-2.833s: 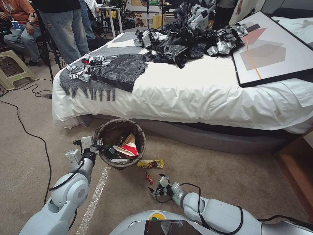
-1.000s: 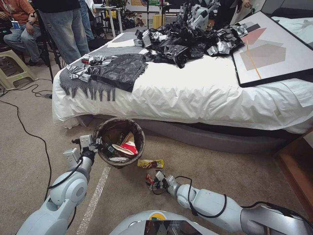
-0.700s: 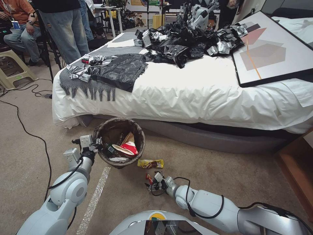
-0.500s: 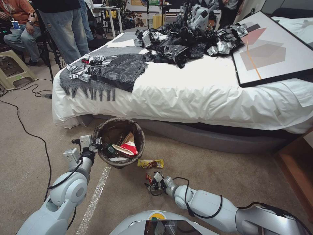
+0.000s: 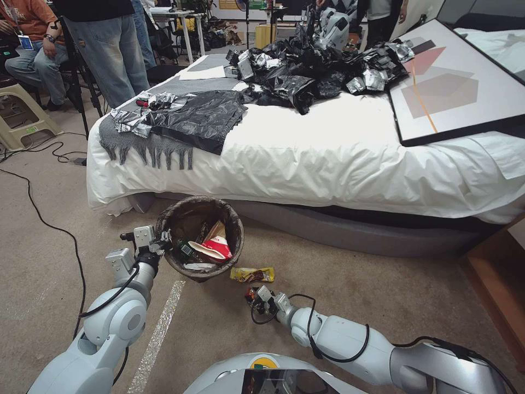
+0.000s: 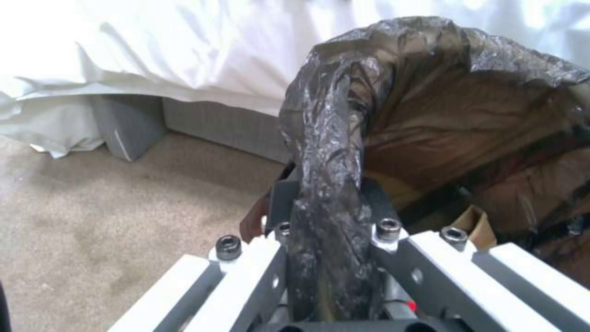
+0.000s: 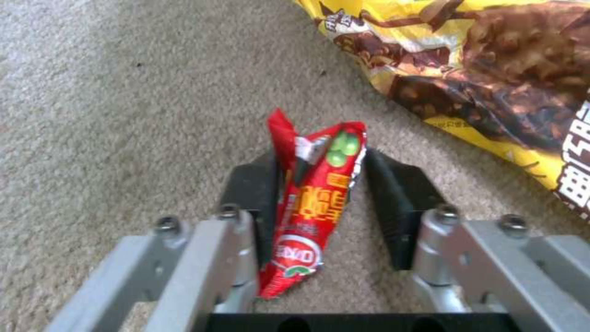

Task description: Pick up the trash bin, then pick up the garbage from the floor and place it into the trash bin.

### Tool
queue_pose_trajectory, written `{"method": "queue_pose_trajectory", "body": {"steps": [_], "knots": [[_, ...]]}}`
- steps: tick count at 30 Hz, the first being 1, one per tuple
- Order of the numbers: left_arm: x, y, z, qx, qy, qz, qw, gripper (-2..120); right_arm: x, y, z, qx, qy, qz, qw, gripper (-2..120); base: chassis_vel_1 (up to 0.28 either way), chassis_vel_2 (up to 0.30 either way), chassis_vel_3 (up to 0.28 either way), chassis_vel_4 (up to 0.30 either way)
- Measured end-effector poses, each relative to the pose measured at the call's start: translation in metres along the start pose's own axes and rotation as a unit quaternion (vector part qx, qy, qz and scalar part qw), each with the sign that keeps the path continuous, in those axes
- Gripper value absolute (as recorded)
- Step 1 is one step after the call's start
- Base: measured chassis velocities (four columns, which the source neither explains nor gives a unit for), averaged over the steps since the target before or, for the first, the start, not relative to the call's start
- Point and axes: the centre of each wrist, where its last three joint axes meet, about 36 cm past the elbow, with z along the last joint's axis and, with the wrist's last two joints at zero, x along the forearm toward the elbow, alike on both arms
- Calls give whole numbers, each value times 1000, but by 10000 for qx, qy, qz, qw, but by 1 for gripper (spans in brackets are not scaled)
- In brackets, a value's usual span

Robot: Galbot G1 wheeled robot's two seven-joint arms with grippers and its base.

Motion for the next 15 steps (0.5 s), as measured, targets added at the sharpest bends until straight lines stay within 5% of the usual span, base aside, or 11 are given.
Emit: {"method": "queue_pose_trajectory", "body": {"steps": [11, 15], "knots": [[1, 0, -1, -8, -4, 5, 10000, 5, -1, 5, -1, -7, 14, -16, 10000, 0, 0, 0, 0, 0], [1, 0, -1, -10, -8, 3, 10000, 5, 0, 6, -3, 2, -6, -4, 10000, 0, 0, 0, 0, 0]]}}
